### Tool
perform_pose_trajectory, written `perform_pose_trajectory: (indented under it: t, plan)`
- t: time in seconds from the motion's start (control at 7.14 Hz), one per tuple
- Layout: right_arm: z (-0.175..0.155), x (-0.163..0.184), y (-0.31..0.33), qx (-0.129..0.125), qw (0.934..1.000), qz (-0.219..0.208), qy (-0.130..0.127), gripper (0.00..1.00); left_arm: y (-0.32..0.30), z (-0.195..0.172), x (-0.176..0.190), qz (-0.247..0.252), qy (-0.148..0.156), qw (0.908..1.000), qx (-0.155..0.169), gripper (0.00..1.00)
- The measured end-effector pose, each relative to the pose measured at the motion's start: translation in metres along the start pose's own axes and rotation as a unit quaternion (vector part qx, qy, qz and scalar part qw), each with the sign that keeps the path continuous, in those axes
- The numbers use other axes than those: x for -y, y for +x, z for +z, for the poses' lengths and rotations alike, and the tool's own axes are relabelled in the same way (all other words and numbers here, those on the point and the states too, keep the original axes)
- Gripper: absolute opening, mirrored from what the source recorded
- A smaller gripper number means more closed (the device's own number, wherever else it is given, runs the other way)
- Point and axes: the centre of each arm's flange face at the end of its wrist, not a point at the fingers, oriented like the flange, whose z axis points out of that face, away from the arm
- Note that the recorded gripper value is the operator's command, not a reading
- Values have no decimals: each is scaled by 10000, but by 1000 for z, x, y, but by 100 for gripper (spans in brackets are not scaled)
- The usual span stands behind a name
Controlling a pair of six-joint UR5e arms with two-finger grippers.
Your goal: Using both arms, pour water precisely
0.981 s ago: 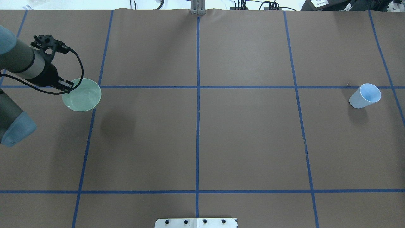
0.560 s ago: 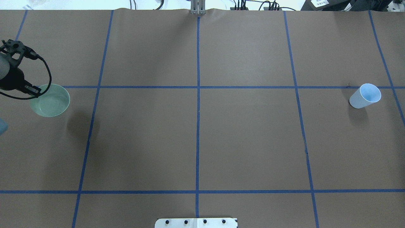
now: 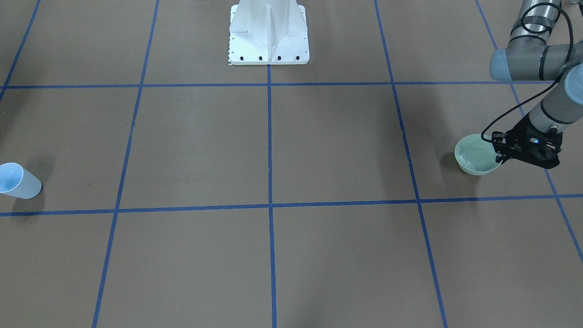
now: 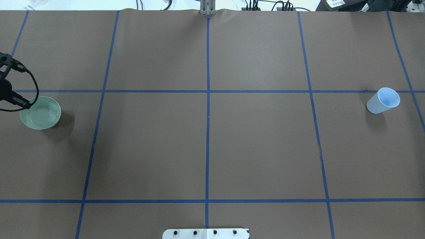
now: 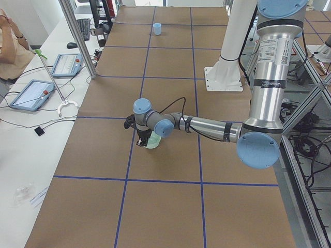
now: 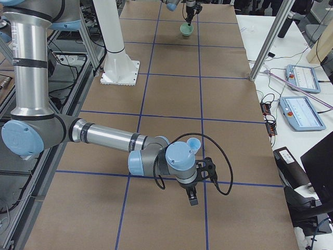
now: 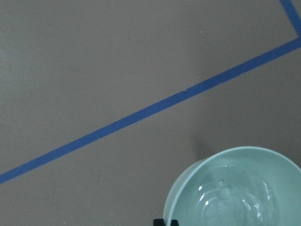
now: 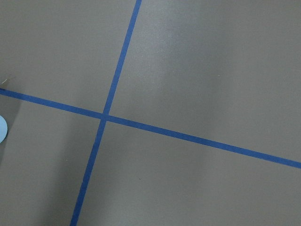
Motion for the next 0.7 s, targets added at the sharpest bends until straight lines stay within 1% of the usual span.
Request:
perform_pose_trajectory:
  t: [0.14,0.42,0.7]
  plan:
    - [0,0,0,-7,10000,2,5,100,-2,2,-1,13,12,10000,-23,100]
    - [0,-2,0,-15,10000,19,12,100,-11,-6,0,-60,86,9999,-37,100]
    - [1,-2,0,-2,10000,51,5,100,-57,-52,2,-481,320,9982,-131,100]
